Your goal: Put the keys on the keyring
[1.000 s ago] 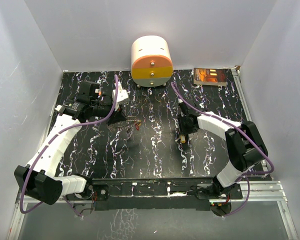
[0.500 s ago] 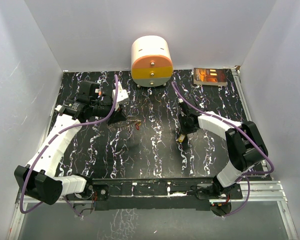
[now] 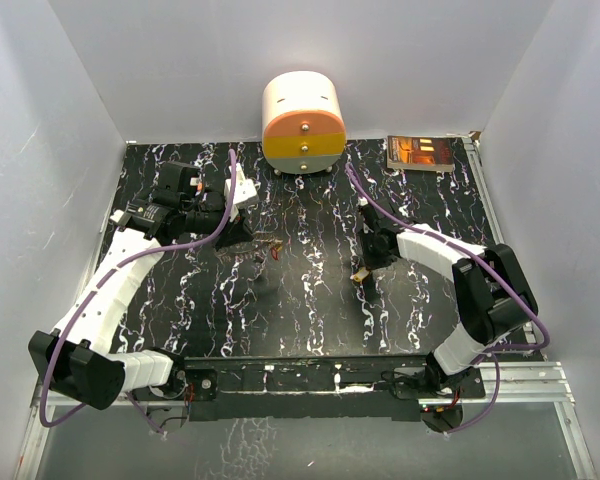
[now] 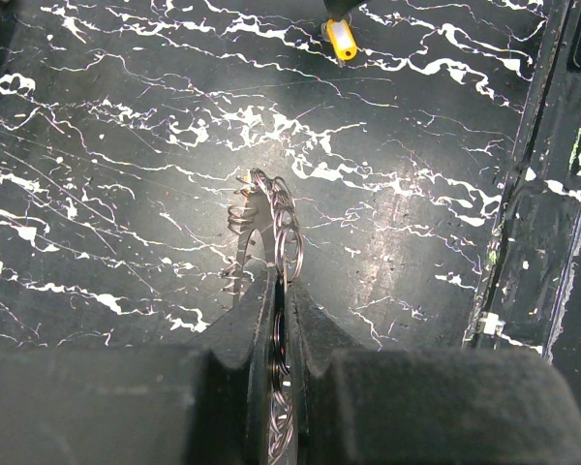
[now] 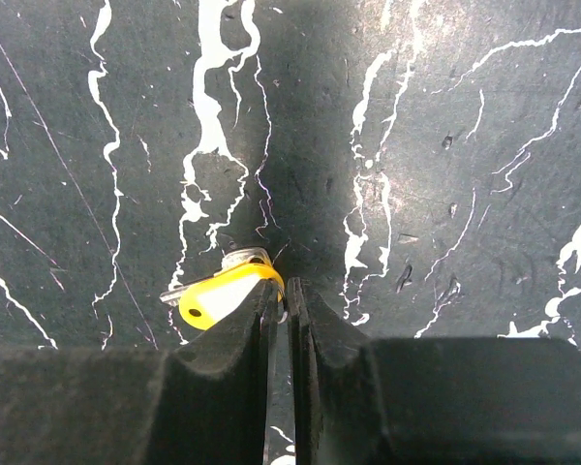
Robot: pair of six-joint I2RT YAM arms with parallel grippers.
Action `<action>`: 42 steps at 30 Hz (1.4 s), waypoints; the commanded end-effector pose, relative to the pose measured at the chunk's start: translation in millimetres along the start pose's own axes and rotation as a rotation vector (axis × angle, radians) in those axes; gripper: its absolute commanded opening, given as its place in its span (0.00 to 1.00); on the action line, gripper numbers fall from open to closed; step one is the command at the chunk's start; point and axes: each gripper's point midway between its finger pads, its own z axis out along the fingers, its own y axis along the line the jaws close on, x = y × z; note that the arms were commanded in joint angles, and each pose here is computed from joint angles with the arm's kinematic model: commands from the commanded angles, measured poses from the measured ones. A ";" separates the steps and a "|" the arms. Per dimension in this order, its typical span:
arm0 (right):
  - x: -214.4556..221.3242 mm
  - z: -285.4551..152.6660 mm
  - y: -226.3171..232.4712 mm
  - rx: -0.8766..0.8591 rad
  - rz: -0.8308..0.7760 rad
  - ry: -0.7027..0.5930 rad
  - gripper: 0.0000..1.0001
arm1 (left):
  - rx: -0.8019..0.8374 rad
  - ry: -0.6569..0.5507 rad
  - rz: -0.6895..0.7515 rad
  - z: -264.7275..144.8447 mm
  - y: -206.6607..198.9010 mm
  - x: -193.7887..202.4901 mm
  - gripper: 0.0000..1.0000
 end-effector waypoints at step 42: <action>-99.5 -231.2 85.3 -0.523 -0.019 -0.565 0.08 | -0.010 -0.143 -0.158 -14.3 -4.4 -50.2 0.00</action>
